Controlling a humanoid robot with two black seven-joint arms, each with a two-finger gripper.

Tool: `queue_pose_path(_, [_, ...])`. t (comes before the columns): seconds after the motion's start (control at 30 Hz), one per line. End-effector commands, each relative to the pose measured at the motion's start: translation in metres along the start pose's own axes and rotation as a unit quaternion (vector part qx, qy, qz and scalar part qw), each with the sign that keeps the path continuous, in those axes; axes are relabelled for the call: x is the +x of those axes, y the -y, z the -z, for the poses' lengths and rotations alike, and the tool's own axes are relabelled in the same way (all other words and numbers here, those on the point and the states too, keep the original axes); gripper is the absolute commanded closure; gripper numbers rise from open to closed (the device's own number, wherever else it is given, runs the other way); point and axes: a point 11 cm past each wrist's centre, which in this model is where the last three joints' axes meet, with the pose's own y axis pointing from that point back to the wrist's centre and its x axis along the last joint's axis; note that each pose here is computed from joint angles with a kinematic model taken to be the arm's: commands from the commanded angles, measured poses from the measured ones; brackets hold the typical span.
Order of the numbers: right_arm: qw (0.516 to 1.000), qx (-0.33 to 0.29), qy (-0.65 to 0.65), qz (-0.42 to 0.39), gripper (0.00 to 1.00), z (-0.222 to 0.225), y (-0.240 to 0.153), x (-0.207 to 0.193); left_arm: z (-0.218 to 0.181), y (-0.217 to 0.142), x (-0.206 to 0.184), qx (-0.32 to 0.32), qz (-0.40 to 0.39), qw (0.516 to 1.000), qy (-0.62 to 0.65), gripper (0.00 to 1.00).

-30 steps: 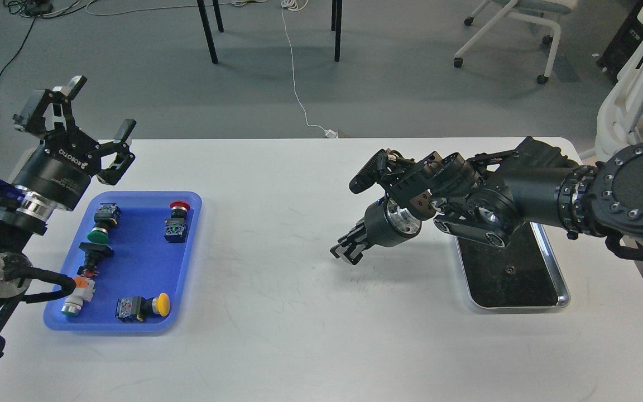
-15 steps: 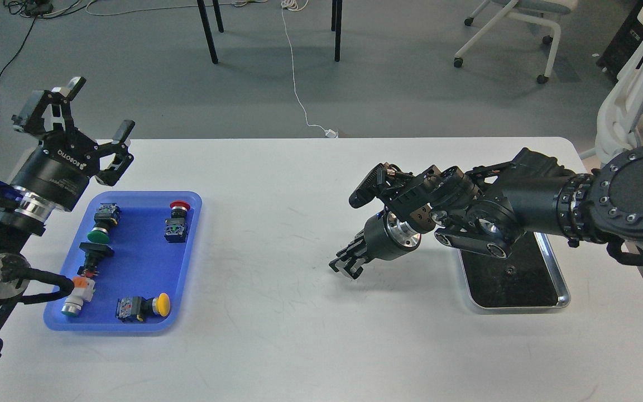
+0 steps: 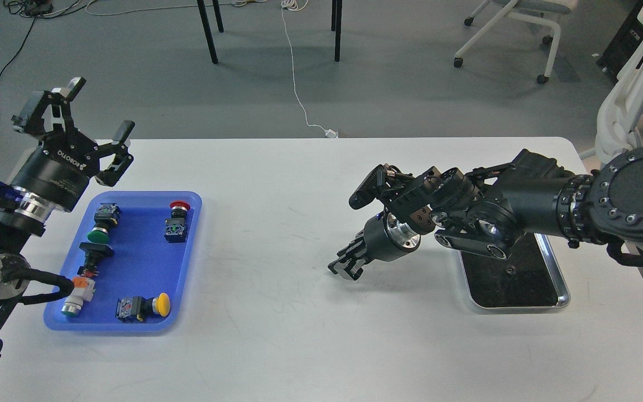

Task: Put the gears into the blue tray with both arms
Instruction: 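Lift the black part and carry it toward the table center, then open the right gripper to drop the part on the table, retract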

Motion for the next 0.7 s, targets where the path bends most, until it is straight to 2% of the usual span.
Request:
queue_pose_path(0.0, [1.0,-0.003,0.001,-0.007,0.29,-0.002,-0.003,0.006,-0.001,-0.001,0.001,0.003,0.001,1.0,0.007,0.02])
queue_pose_path(0.07, [1.0,-0.001,0.013,-0.021,0.15,-0.001,-0.005,0.014,-0.003,-0.002,0.003,0.007,0.001,1.0,0.012,0.02])
queue_pose_path(0.1, [1.0,0.0,0.015,-0.024,0.14,-0.001,-0.006,0.015,-0.003,-0.002,0.003,0.008,0.001,1.0,0.013,0.02])
queue_pose_path(0.13, [0.998,0.008,0.036,-0.043,0.07,0.002,-0.007,0.024,-0.005,-0.002,0.004,0.012,0.003,1.0,0.022,0.02])
queue_pose_path(0.27, [0.984,0.059,0.119,-0.117,0.05,0.02,-0.013,0.057,-0.013,0.001,0.003,0.012,0.018,0.998,0.061,0.02])
queue_pose_path(0.37, [0.944,0.082,0.249,-0.199,0.03,-0.006,-0.046,0.057,-0.018,0.001,0.0,0.015,0.041,0.992,0.115,0.02])
queue_pose_path(0.5, [0.834,0.128,0.432,-0.318,0.03,-0.042,-0.09,0.041,-0.015,0.009,-0.01,0.037,0.082,0.978,0.188,0.02])
queue_pose_path(0.67, [0.664,0.169,0.588,-0.43,0.04,-0.092,-0.136,-0.014,-0.015,0.024,-0.029,0.051,0.131,0.957,0.254,0.02])
